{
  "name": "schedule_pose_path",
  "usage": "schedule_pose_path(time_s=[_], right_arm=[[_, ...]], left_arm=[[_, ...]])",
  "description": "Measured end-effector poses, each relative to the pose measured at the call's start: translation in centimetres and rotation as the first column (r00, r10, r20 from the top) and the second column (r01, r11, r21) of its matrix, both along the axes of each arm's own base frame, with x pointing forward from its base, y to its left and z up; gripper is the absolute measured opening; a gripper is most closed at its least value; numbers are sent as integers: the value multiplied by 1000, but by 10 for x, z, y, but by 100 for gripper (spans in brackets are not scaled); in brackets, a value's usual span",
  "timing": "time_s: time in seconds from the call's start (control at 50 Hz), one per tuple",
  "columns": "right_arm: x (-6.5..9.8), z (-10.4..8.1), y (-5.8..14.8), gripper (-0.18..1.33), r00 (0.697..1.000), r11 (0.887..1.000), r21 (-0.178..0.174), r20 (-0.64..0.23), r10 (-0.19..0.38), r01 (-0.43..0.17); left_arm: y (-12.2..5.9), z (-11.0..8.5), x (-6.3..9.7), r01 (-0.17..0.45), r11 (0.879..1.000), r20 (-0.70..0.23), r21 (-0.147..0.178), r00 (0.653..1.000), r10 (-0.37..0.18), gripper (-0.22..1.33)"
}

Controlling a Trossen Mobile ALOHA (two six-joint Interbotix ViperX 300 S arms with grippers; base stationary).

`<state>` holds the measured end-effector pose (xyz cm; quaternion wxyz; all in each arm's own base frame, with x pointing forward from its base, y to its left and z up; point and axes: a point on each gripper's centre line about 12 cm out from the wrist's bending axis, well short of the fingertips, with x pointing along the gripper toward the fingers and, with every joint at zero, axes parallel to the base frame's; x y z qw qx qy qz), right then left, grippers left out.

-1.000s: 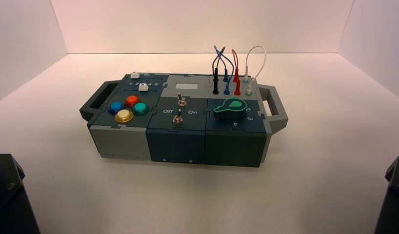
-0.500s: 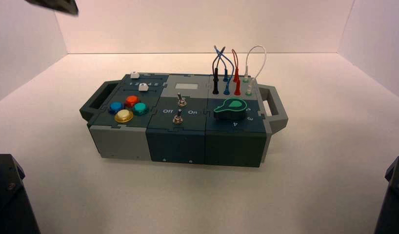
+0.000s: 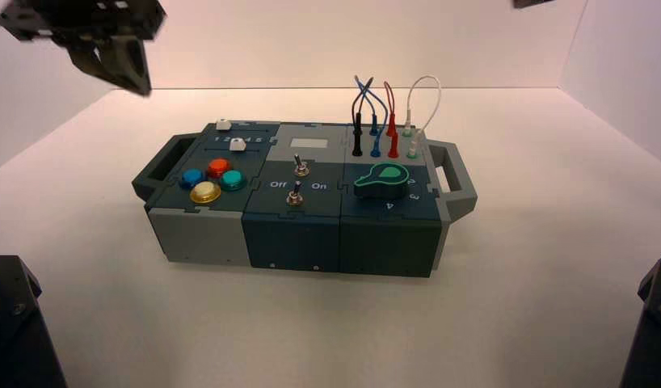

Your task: Flip the top switch on with the right gripper.

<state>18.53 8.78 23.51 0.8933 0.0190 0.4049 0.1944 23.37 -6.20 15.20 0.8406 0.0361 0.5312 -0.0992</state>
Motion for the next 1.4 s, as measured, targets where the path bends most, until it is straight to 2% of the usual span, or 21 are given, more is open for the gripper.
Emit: schedule_pose_path(time_s=[0.12, 0.34, 0.54, 0.7, 1.2, 1.4], right_arm=[[1, -7, 11, -14, 998, 999, -5, -47, 42, -42], [4, -13, 25, -14, 992, 997, 10, -104, 74, -73], [7, -15, 36, -14, 986, 995, 18, -134, 103, -101], [10, -14, 46, -14, 981, 993, 36, -153, 118, -114], [15, -21, 80, -14, 955, 983, 76, -232, 182, -169], [20, -39, 108, -14, 922, 976, 68, -319, 218, -207]], left_arm=[[-3, -10, 2, -1, 1000, -40, 6, 999, 1, -16], [-6, -26, 16, -16, 1000, -104, 17, 994, 17, -16], [-11, -33, 34, -44, 999, -135, 16, 990, 46, -16], [-13, -37, 40, -52, 998, -167, 21, 984, 55, -16], [-14, -70, 36, -40, 997, -283, 60, 957, 55, -16], [-15, -84, 35, -38, 997, -314, 69, 948, 58, -16]])
